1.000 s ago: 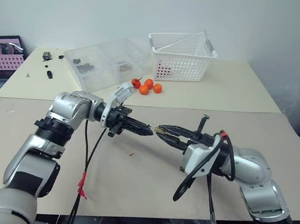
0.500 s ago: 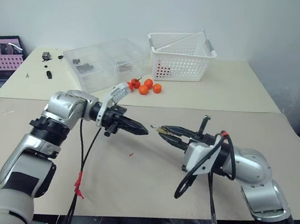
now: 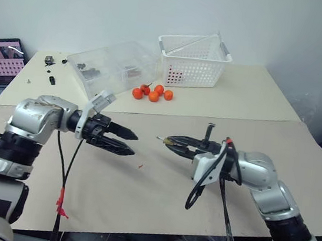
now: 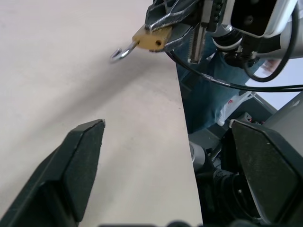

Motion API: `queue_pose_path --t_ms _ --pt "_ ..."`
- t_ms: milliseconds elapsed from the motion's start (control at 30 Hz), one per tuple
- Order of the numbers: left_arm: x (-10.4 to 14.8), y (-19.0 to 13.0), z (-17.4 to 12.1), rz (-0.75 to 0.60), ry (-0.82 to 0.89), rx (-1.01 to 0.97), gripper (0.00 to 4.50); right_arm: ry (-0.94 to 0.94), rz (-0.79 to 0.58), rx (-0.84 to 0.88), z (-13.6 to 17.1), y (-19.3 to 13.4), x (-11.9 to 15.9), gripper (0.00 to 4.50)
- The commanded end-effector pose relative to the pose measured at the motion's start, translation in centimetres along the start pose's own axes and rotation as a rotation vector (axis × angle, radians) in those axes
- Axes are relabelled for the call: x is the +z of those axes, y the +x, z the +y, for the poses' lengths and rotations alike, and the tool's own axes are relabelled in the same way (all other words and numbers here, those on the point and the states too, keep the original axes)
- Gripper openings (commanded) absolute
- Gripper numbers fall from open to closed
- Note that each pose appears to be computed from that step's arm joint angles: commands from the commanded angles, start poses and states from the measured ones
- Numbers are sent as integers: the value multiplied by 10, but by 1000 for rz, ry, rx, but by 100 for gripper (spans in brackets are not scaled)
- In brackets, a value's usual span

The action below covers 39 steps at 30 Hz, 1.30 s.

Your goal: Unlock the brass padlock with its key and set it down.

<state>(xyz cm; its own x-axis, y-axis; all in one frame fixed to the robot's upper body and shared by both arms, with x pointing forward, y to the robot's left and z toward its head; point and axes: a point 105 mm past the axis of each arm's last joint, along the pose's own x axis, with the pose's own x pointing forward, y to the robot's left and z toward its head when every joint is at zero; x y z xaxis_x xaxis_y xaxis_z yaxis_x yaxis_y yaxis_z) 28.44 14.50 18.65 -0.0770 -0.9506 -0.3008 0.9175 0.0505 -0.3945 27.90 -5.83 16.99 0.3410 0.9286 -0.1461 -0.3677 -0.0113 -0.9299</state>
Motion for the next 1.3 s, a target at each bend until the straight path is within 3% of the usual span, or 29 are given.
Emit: queue_pose_path --t_ms 33,267,400,600,833,900,1067,1233,1300 --pt "9 -10 -21 1 34 -11 443 -120 -78 -4 -4 13 6 16" --pt "-19 -28 -8 150 101 209 443 -328 -114 124 45 25 -16 16" --pt "-15 -28 -9 124 137 246 443 -414 -119 146 59 29 -31 16" --pt "-7 -19 -14 98 283 270 443 -506 -94 126 62 43 -53 16" --pt "-2 -17 -11 75 368 295 443 -455 -114 102 62 51 -57 16" --pt "-5 -18 -8 86 368 301 450 -423 -118 97 63 51 -57 116" --pt "-4 -16 -4 82 371 295 450 -405 -109 132 68 41 -60 252" --pt "-4 -12 0 79 376 280 450 -407 -61 188 72 12 -72 446" --pt "-5 -11 2 76 377 276 450 -406 -30 216 73 -8 -79 449"
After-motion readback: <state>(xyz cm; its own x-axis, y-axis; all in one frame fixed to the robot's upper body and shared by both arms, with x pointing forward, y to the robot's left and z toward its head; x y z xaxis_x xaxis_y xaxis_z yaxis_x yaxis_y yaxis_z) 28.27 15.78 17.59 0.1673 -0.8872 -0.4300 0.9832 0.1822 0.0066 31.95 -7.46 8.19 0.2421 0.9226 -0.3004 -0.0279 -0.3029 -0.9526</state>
